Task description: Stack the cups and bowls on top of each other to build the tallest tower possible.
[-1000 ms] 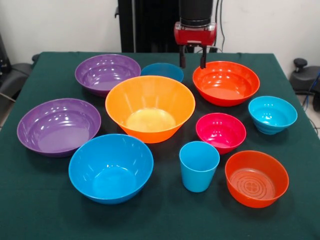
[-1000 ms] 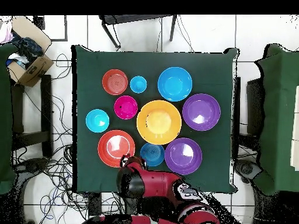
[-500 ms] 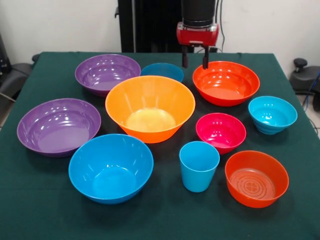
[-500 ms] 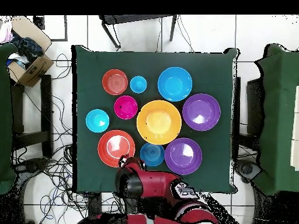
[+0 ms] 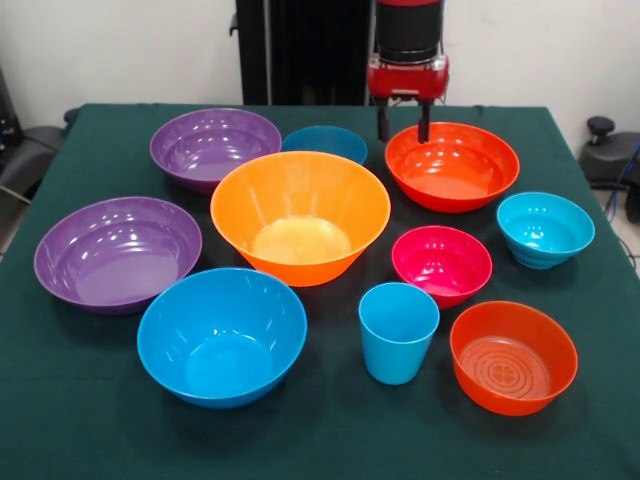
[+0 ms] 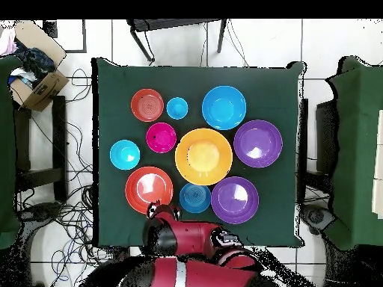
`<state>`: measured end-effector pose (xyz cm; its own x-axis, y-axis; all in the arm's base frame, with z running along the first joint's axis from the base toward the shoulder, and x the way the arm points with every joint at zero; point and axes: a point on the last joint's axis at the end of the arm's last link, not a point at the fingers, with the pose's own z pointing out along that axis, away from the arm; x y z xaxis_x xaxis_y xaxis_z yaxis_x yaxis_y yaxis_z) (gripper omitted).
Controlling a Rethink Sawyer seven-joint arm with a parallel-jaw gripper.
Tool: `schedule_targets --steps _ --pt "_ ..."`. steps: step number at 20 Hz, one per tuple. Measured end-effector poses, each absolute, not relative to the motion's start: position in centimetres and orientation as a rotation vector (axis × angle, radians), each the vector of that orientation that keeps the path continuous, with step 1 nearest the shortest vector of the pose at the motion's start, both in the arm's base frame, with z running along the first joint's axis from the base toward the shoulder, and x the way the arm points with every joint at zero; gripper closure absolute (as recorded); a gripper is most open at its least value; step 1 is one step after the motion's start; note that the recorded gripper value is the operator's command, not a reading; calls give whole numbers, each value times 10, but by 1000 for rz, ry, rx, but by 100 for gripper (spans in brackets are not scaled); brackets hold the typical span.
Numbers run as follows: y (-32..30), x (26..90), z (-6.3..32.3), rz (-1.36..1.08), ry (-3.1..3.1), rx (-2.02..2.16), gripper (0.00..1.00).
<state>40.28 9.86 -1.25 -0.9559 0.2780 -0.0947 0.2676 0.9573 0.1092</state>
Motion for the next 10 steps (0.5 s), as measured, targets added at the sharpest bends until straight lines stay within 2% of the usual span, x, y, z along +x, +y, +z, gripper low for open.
schedule_targets --steps 10 --pt "109 382 -30 165 3056 418 0"
